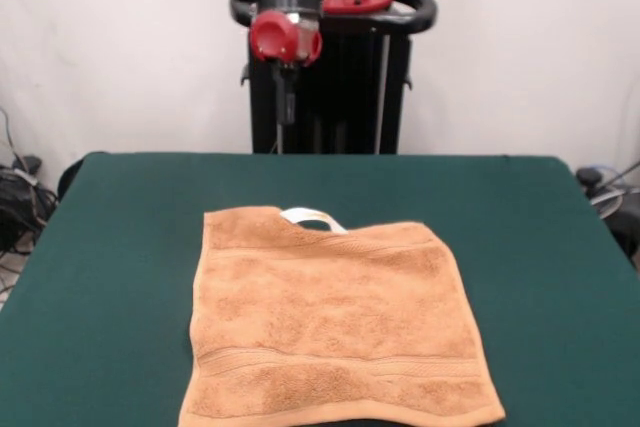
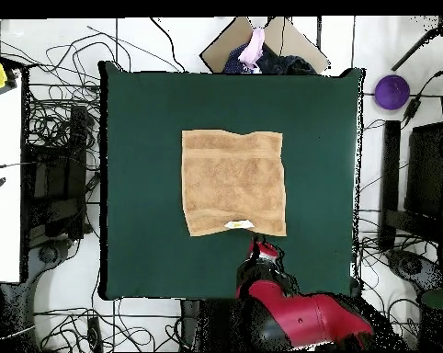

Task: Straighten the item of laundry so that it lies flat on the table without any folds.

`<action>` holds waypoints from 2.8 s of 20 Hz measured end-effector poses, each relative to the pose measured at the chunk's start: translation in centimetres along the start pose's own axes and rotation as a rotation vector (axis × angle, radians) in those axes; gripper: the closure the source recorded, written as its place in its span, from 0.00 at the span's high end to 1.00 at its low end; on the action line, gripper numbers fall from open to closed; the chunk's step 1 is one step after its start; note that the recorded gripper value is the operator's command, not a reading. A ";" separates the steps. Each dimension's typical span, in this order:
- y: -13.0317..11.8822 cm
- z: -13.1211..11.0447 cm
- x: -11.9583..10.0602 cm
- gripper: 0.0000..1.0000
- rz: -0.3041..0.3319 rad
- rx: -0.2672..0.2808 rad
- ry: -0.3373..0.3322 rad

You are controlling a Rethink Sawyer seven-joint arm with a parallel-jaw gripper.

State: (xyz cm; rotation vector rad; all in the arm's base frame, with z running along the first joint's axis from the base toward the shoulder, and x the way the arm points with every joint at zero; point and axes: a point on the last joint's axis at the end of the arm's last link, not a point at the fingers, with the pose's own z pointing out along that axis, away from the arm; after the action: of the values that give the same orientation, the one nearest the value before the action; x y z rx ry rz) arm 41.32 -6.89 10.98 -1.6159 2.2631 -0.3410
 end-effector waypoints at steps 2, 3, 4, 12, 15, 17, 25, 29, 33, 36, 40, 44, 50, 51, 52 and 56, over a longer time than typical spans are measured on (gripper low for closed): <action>-0.5 -1.0 -0.2 0.00 0.112 -0.001 0.025; -0.7 -1.6 -0.4 0.00 0.170 0.002 0.035; -1.0 -2.2 -0.7 0.00 0.232 0.007 0.045; -3.1 -6.7 -7.0 0.00 0.639 0.011 0.153; -3.0 -7.5 -11.5 0.00 0.729 -0.040 0.186; -3.1 -7.6 -13.7 0.00 0.792 -0.066 0.198; -7.6 -5.3 -19.3 0.00 1.066 -0.088 0.233; -11.7 -4.4 -19.4 0.00 1.150 -0.127 0.275; -14.3 -3.9 -18.4 0.00 1.200 -0.165 0.305; -15.9 -3.2 -18.4 0.00 1.211 -0.178 0.314; -17.3 -2.3 -19.2 0.00 1.200 -0.174 0.307; -18.1 -1.3 -21.2 0.00 1.167 -0.164 0.289; -17.7 0.1 -24.4 0.00 1.115 -0.170 0.277; -17.6 0.3 -24.7 0.00 1.109 -0.170 0.276; -17.6 0.4 -24.9 0.00 1.106 -0.170 0.276; -17.6 0.8 -25.5 0.00 1.116 -0.181 0.271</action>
State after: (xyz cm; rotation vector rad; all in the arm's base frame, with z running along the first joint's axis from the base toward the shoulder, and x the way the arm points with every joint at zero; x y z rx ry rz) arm 64.44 11.50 20.38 -0.1653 3.0282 -0.0472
